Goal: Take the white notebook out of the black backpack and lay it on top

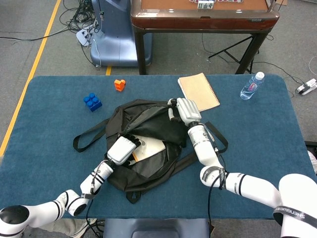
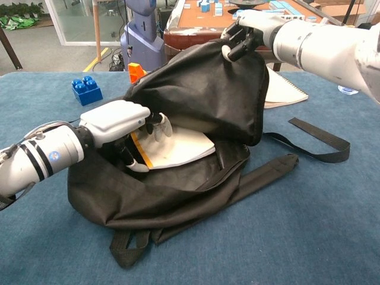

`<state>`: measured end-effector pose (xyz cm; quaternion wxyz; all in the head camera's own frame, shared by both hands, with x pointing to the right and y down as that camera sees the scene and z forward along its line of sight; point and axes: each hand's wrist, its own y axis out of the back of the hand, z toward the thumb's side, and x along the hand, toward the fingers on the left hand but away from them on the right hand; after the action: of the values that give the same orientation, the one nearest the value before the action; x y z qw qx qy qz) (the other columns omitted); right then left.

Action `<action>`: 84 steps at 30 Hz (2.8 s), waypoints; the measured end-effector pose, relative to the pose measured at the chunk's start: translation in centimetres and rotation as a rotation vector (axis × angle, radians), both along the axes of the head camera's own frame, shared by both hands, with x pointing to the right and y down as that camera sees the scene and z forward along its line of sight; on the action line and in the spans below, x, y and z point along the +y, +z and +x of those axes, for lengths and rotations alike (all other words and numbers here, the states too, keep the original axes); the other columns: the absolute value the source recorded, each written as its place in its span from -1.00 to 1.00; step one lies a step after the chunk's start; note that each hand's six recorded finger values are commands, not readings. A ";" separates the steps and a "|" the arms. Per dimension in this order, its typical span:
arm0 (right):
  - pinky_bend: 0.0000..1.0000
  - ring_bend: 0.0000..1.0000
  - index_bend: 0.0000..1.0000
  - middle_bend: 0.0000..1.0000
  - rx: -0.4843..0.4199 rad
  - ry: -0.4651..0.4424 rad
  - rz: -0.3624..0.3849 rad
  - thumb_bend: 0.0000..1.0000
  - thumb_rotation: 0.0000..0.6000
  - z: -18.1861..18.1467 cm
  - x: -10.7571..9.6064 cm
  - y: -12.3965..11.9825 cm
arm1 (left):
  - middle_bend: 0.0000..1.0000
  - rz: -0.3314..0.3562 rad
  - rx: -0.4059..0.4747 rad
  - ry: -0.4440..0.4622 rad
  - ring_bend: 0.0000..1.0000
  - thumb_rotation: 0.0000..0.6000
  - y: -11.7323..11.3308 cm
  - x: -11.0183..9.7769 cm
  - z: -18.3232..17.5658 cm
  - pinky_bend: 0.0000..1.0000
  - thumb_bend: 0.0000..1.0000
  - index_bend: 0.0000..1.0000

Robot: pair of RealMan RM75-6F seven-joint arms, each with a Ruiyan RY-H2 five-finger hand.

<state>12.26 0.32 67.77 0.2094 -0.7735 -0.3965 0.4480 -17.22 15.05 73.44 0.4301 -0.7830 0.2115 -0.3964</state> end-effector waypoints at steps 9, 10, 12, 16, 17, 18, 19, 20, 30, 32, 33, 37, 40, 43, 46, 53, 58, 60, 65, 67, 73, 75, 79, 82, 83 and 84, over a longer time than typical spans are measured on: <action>-0.22 -0.30 0.39 -0.04 0.021 -0.003 -0.019 0.13 1.00 0.2 0.4 0.7 | 0.13 0.001 0.045 -0.033 -0.09 1.00 0.1 -0.1 -0.1 -0.27 -0.34 0.18; -0.22 -0.30 0.39 -0.04 0.022 -0.003 -0.019 0.13 1.00 0.1 0.4 0.7 | 0.16 0.004 0.052 -0.040 -0.07 1.00 0.1 -0.1 -0.2 -0.27 -0.33 0.21; -0.22 -0.30 0.39 -0.04 0.023 -0.004 -0.018 0.13 1.00 0.1 0.4 0.8 | 0.20 0.007 0.067 -0.052 -0.05 1.00 0.0 -0.2 -0.2 -0.25 -0.31 0.25; -0.22 -0.30 0.39 -0.04 0.018 0.000 -0.020 0.13 1.00 0.0 0.3 0.9 | 0.31 0.013 0.104 -0.085 0.05 1.00 -0.2 -0.4 -0.3 -0.19 -0.24 0.35; -0.22 -0.30 0.39 -0.04 0.018 0.000 -0.020 0.13 1.00 0.0 0.3 0.9 | 0.34 0.014 0.112 -0.093 0.07 1.00 -0.3 -0.4 -0.3 -0.18 -0.21 0.37; -0.22 -0.30 0.39 -0.04 0.018 0.001 -0.021 0.13 1.00 0.0 0.3 0.9 | 0.36 0.014 0.122 -0.102 0.10 1.00 -0.3 -0.4 -0.2 -0.17 -0.18 0.39; -0.22 -0.30 0.39 -0.04 0.018 0.002 -0.021 0.13 1.00 -0.1 0.2 1.0 | 0.38 0.013 0.135 -0.113 0.12 1.00 -0.4 -0.4 -0.2 -0.15 -0.14 0.42; -0.22 -0.30 0.39 -0.04 0.018 0.003 -0.021 0.13 1.00 0.0 0.2 1.0 | 0.40 0.011 0.144 -0.120 0.13 1.00 -0.4 -0.4 -0.2 -0.14 -0.12 0.43; -0.22 -0.30 0.39 -0.04 0.021 0.012 -0.029 0.13 1.00 0.3 0.4 1.4 | 0.53 0.015 0.218 -0.188 0.25 1.00 -0.6 -0.4 0.4 -0.07 0.07 0.48; -0.22 -0.30 0.39 -0.04 0.023 0.016 -0.029 0.13 1.00 0.5 0.3 1.5 | 0.54 0.019 0.227 -0.195 0.26 1.00 -0.8 -0.5 0.3 -0.07 0.08 0.49; -0.22 -0.30 0.39 -0.04 0.025 0.018 -0.029 0.13 1.00 0.6 0.3 1.5 | 0.54 0.020 0.232 -0.198 0.26 1.00 -0.9 -0.5 0.2 -0.07 0.09 0.49; -0.22 -0.30 0.40 -0.04 0.032 0.025 -0.034 0.13 1.00 1.0 0.3 1.8 | 0.55 0.032 0.260 -0.218 0.27 1.00 -1.6 -0.9 -0.6 -0.07 0.09 0.49; -0.22 -0.30 0.40 -0.04 0.037 0.021 -0.039 0.13 1.00 1.2 0.5 2.1 | 0.55 0.048 0.286 -0.240 0.27 1.00 -2.4 -1.3 -1.7 -0.07 0.09 0.49; -0.22 -0.30 0.40 -0.04 0.038 0.018 -0.043 0.13 1.00 1.1 0.6 2.3 | 0.55 0.060 0.315 -0.271 0.27 1.00 -3.3 -1.9 -3.1 -0.07 0.09 0.49; -0.22 -0.30 0.40 -0.04 0.039 0.011 -0.047 0.13 1.00 1.0 0.7 2.4 | 0.55 0.068 0.345 -0.306 0.27 1.00 -4.2 -2.4 -4.5 -0.07 0.09 0.49; -0.22 -0.30 0.40 -0.04 0.056 -0.012 -0.055 0.13 1.00 0.7 1.3 2.9 | 0.55 0.093 0.397 -0.377 0.27 1.00 -6.0 -3.3 -7.2 -0.07 0.09 0.49; -0.22 -0.30 0.40 -0.04 0.063 -0.026 -0.066 0.13 1.00 1.0 2.0 3.3 | 0.55 0.116 0.438 -0.429 0.27 1.00 -7.6 -4.1 -9.1 -0.07 0.09 0.49; -0.22 -0.30 0.40 -0.04 0.059 -0.027 -0.071 0.13 1.00 1.1 2.2 3.4 | 0.55 0.125 0.453 -0.451 0.27 1.00 -8.2 -4.4 -9.8 -0.07 0.09 0.49; -0.24 -0.30 0.40 -0.04 0.044 -0.055 -0.080 0.13 1.00 1.1 3.1 3.5 | 0.55 0.145 0.496 -0.517 0.28 1.00 -10.0 -5.6 -12.0 -0.06 0.09 0.49; -0.26 -0.30 0.40 -0.04 0.038 -0.074 -0.080 0.13 1.00 1.0 3.7 3.5 | 0.55 0.152 0.511 -0.547 0.30 1.00 -10.7 -6.1 -12.8 -0.05 0.09 0.49; -0.33 -0.30 0.40 -0.08 0.010 -0.159 -0.090 0.13 1.00 0.2 5.9 3.3 | 0.56 0.193 0.529 -0.618 0.32 1.00 -12.3 -7.9 -14.8 -0.01 0.10 0.49; -0.36 -0.31 0.40 -0.11 0.003 -0.196 -0.094 0.12 1.00 -0.1 6.9 3.2 | 0.56 0.208 0.534 -0.636 0.32 1.00 -12.8 -8.4 -15.4 -0.01 0.09 0.49; -0.42 -0.39 0.22 -0.21 -0.007 -0.295 -0.106 0.01 1.00 -0.8 9.4 2.8 | 0.56 0.238 0.538 -0.662 0.32 1.00 -13.8 -9.5 -16.4 -0.01 0.09 0.49; -0.54 -0.56 -0.23 -0.39 -0.004 -0.370 -0.131 -0.40 1.00 -0.9 11.3 2.5 | 0.56 0.247 0.525 -0.668 0.32 1.00 -14.3 -10.1 -16.9 -0.01 0.09 0.49; -0.57 -0.60 -0.38 -0.44 0.000 -0.391 -0.138 -0.52 1.00 -0.8 11.8 2.4 | 0.56 0.248 0.520 -0.669 0.32 1.00 -14.3 -10.3 -17.0 -0.01 0.09 0.49; -0.58 -0.62 -0.46 -0.47 0.003 -0.411 -0.145 -0.58 1.00 -0.8 12.2 2.2 | 0.56 0.249 0.514 -0.668 0.32 1.00 -14.4 -10.4 -17.0 -0.01 0.09 0.49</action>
<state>11.47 12.52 69.95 0.2409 -0.8503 -0.1969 0.4244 -34.22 4.61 59.09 0.3025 -0.6871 0.5995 -0.2774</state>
